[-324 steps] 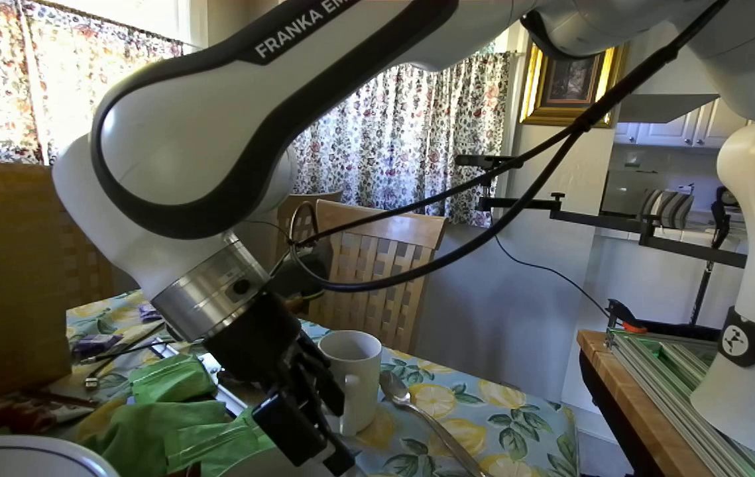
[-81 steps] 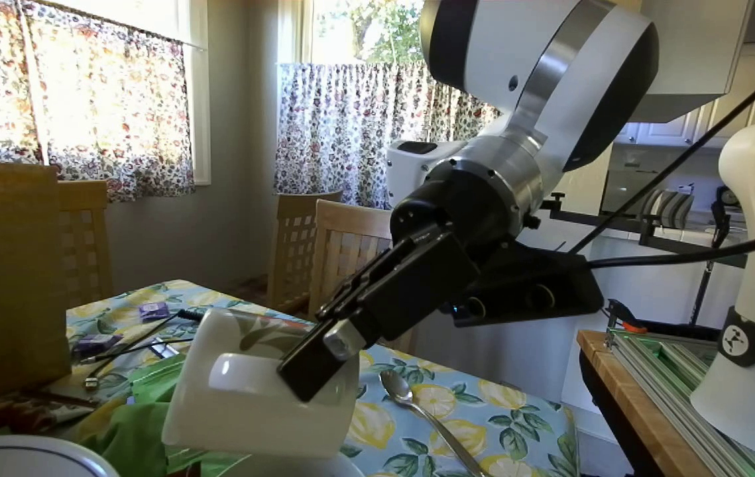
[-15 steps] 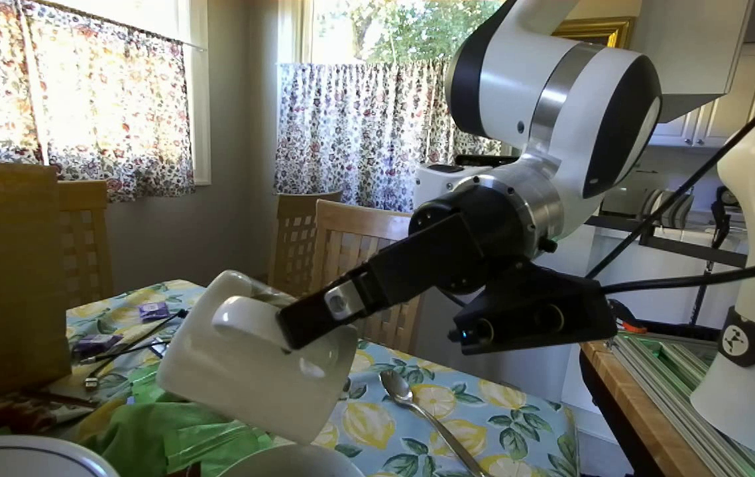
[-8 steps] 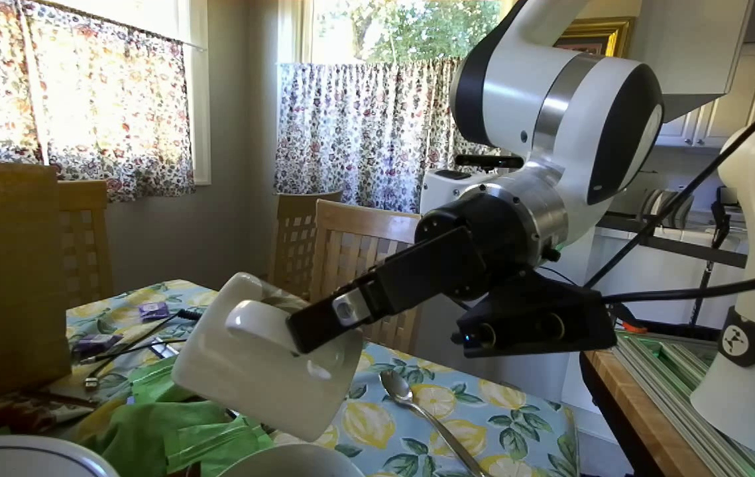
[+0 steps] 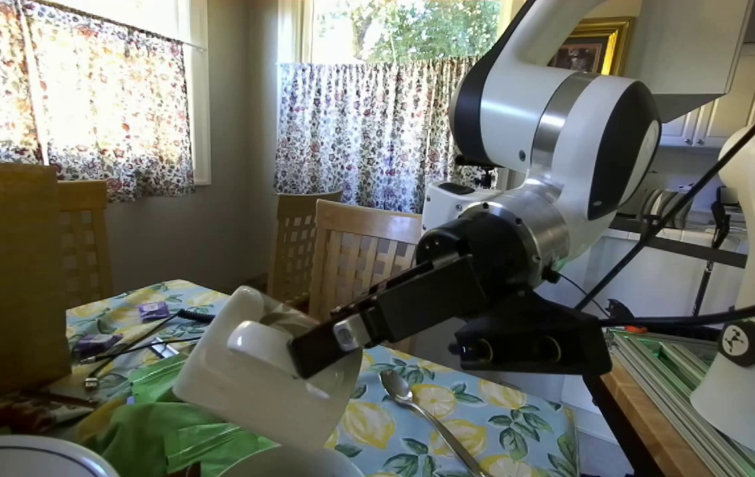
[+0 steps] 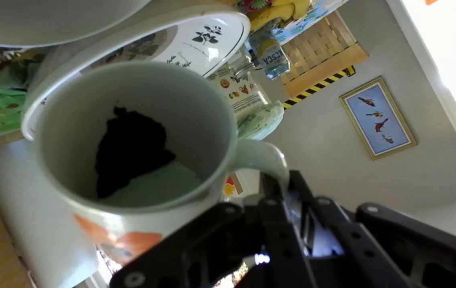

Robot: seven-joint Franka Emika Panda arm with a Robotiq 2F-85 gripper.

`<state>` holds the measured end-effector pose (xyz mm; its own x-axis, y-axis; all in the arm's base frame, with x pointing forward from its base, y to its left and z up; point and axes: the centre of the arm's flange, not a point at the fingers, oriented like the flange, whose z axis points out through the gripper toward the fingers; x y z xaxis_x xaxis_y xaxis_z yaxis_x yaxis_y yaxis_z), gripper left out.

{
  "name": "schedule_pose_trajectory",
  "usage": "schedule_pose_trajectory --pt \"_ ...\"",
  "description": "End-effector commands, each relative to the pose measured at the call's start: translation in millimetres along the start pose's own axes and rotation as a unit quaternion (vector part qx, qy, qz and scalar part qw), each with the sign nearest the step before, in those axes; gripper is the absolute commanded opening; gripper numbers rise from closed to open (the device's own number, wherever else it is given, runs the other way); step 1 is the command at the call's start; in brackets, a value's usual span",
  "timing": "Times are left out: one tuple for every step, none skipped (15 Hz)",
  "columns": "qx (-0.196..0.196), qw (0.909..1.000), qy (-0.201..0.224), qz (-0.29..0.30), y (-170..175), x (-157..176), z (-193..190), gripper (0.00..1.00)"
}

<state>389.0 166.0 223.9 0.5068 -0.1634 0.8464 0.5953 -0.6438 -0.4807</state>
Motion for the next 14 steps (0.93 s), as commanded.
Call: schedule_pose_trajectory --pt "-0.002 0.9992 0.029 -0.029 0.8 -4.9 0.0 0.03" --pt "-0.002 0.9991 0.033 -0.028 3.1 -5.2 0.0 0.03" --pt "-0.004 0.9989 0.033 -0.032 3.8 -4.0 -1.0 0.03" --pt "-0.004 0.9988 0.036 -0.034 5.3 -4.2 -1.0 0.03" --pt "-0.003 0.9985 0.038 -0.038 5.2 -4.5 -0.1 0.03" --pt "-0.004 0.9984 0.039 -0.041 5.6 -5.4 0.5 0.03" --pt "-0.004 0.9984 0.037 -0.042 5.6 -6.7 0.9 0.03" --pt "-0.003 0.9984 0.035 -0.043 5.4 -7.8 1.0 0.03" --pt "-0.002 0.9985 0.034 -0.042 5.0 -9.2 1.6 0.03" --pt "-0.002 0.9986 0.032 -0.043 4.8 -10.0 1.9 0.03" --pt "-0.002 0.9985 0.031 -0.044 4.8 -11.0 2.2 0.03" --pt "0.001 0.9986 0.031 -0.044 4.8 -11.8 2.6 0.03" --pt "0.003 0.9985 0.031 -0.044 4.6 -12.9 2.7 0.03" --pt "0.008 0.9982 0.039 -0.045 4.2 -13.4 3.2 0.03"
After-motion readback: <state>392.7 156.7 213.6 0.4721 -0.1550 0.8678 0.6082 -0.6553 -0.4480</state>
